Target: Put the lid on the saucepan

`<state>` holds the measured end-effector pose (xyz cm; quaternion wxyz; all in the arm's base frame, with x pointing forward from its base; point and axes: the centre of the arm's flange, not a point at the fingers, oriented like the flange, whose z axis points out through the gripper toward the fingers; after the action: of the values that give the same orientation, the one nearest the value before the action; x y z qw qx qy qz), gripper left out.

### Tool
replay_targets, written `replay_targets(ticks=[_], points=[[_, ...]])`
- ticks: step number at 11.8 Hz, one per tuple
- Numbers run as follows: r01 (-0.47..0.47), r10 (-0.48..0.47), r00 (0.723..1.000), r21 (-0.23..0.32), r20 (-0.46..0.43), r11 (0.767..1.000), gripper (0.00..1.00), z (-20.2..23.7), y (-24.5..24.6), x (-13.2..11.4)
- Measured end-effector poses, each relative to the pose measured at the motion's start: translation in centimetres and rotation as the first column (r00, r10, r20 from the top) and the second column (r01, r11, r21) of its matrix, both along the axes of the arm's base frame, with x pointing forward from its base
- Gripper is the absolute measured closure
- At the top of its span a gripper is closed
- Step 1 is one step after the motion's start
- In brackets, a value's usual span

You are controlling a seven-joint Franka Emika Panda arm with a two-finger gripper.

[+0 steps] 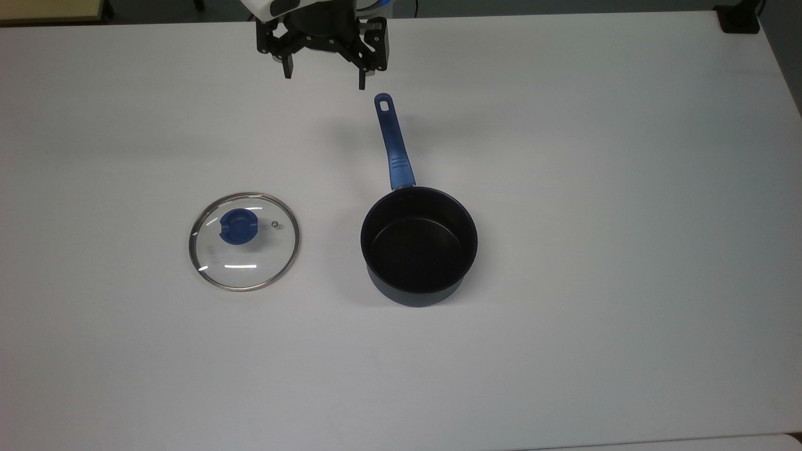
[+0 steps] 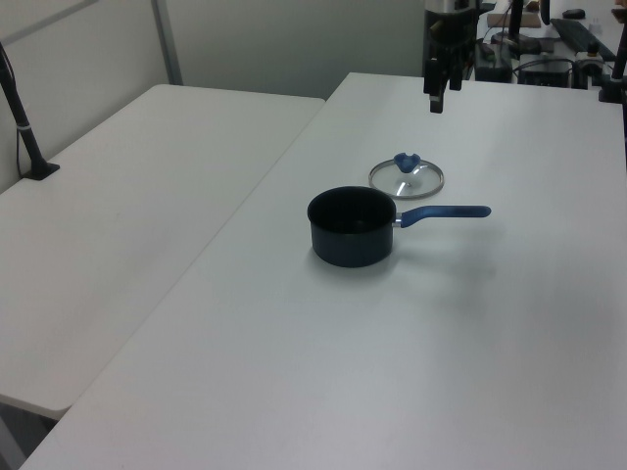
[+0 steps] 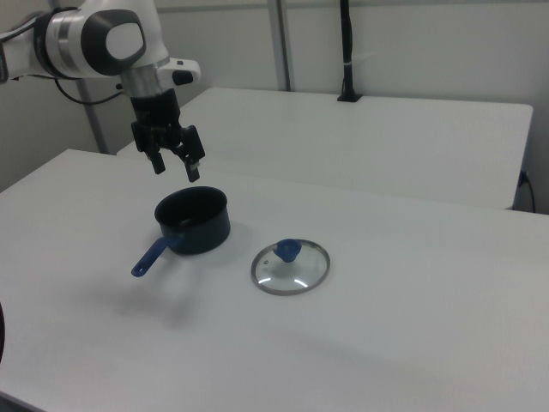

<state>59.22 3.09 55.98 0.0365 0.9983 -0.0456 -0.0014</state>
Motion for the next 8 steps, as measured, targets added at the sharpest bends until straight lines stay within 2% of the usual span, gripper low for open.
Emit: replay_targets(ticks=[6,8], points=[[-0.003,0.003,1.0,0.0,0.0,1.0,0.0,0.0,0.0,0.0],[-0.009,0.009,1.0,-0.019,-0.002,1.0,0.0,-0.12,-0.31,0.03]])
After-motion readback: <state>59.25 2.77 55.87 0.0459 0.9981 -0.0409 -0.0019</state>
